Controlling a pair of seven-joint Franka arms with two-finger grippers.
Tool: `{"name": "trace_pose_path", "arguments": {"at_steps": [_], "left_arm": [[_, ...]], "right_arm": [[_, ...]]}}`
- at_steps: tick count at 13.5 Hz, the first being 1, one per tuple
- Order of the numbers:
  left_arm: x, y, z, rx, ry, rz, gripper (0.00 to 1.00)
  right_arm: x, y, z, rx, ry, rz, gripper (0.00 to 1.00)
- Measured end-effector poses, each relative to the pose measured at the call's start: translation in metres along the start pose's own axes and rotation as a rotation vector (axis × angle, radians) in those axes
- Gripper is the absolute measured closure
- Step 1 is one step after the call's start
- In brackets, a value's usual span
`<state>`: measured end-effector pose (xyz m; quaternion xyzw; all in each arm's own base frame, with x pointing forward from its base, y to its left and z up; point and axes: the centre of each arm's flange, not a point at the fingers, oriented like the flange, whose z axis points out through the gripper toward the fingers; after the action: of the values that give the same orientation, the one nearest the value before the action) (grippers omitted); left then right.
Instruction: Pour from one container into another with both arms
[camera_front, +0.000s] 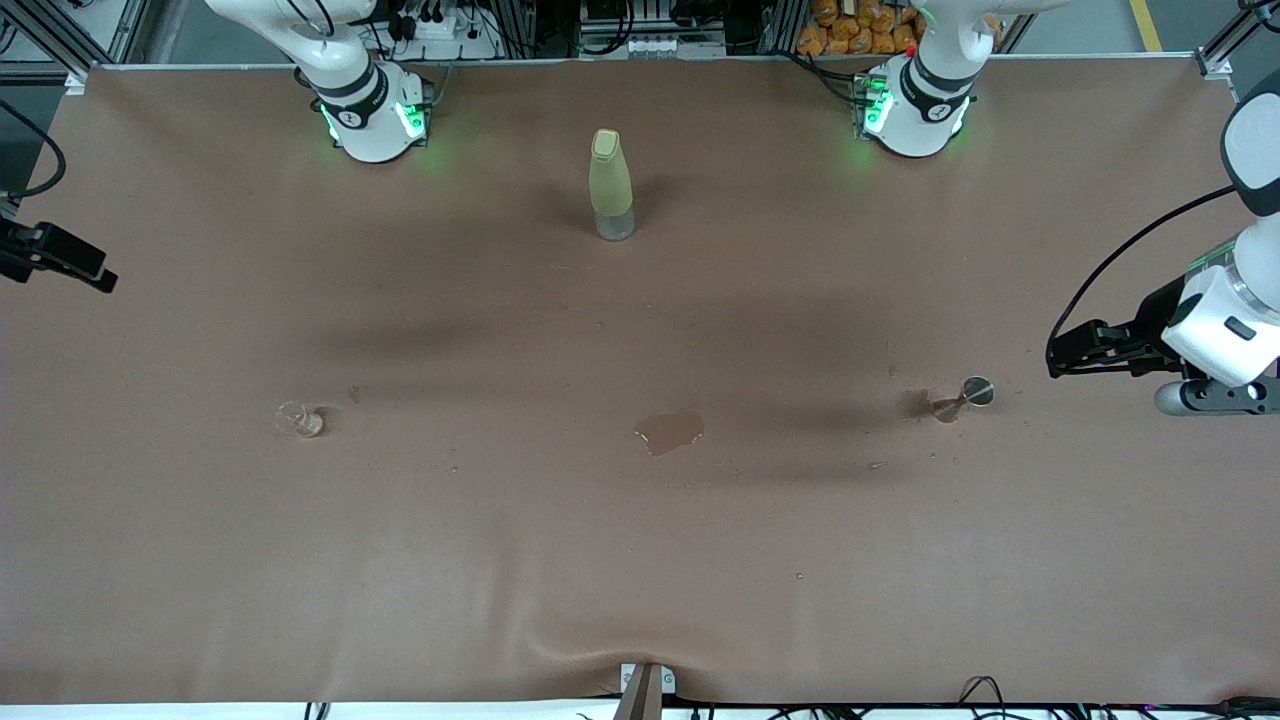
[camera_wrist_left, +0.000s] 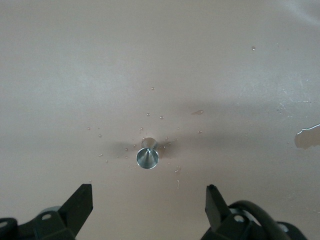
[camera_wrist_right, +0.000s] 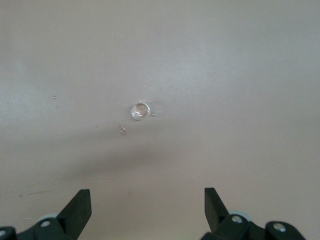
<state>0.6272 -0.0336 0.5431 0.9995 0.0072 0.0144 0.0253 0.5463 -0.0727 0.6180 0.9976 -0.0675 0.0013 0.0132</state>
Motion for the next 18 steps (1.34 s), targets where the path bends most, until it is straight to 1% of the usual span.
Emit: {"name": "trace_pose_path", "arguments": {"at_steps": [3, 5, 7, 9, 14, 18], "left_arm": [[0.000, 0.000, 0.000, 0.000, 0.000, 0.000, 0.00], [0.000, 0.000, 0.000, 0.000, 0.000, 0.000, 0.00], [0.000, 0.000, 0.000, 0.000, 0.000, 0.001, 0.00], [0.000, 0.003, 0.000, -0.001, 0.000, 0.005, 0.00], [0.000, 0.006, -0.001, -0.001, 0.001, 0.012, 0.00], [0.001, 0.008, -0.005, -0.002, 0.011, 0.019, 0.00]], "right_arm": [[-0.001, -0.002, -0.001, -0.002, -0.008, -0.004, 0.00], [-0.003, -0.004, 0.005, -0.003, -0.048, -0.008, 0.00], [-0.002, -0.008, 0.011, -0.005, -0.068, -0.013, 0.00], [0.000, -0.011, 0.015, -0.005, -0.071, -0.018, 0.00], [0.003, -0.016, 0.015, -0.006, -0.052, -0.028, 0.00], [0.006, -0.016, 0.021, -0.007, -0.063, -0.034, 0.00]]}}
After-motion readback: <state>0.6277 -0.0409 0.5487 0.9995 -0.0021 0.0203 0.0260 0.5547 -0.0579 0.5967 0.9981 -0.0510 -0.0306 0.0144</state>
